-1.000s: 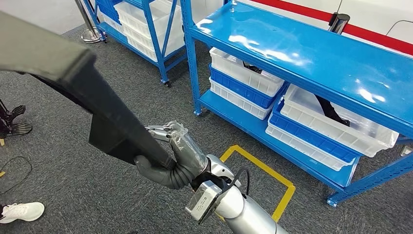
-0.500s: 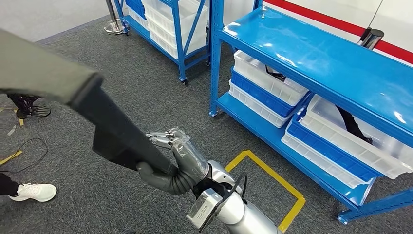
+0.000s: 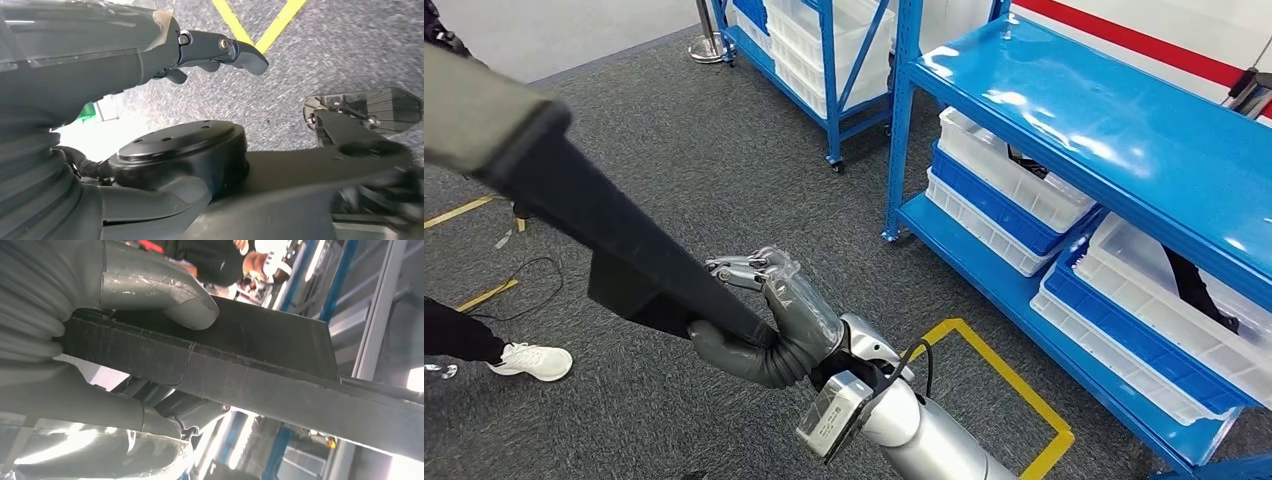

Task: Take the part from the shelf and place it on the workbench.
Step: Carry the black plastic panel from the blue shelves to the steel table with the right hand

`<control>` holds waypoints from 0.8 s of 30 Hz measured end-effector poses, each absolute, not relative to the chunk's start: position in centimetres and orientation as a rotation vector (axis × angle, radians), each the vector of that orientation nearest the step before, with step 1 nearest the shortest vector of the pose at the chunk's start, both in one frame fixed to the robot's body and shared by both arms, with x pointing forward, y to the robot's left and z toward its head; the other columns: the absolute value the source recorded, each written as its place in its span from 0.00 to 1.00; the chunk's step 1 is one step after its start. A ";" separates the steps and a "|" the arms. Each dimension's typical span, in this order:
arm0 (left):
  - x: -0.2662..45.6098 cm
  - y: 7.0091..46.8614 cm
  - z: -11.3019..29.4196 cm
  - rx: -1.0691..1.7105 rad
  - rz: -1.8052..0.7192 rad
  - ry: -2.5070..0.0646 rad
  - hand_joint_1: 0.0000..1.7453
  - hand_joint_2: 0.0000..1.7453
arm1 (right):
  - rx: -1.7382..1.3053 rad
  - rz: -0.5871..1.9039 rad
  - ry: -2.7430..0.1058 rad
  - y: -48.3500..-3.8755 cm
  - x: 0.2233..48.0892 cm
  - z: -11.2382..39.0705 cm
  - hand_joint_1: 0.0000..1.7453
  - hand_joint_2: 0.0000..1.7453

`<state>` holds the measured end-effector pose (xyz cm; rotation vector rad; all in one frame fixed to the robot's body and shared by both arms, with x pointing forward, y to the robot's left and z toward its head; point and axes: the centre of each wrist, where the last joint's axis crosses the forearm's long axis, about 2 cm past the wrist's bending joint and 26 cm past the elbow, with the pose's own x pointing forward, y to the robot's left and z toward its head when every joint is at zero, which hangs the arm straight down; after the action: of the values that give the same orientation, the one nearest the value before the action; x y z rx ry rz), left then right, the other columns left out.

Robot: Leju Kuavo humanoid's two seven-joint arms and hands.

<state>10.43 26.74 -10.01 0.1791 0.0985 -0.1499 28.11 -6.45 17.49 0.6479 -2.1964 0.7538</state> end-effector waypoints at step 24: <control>10.4 27.1 -10.0 0.189 -0.141 0.099 0.00 1.00 | 0.648 0.766 -2.191 -6.2 27.9 17.2 1.00 1.00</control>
<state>10.45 27.09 -10.02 0.1895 0.0987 -0.1413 27.93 -6.16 17.18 0.6485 -2.1911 0.7663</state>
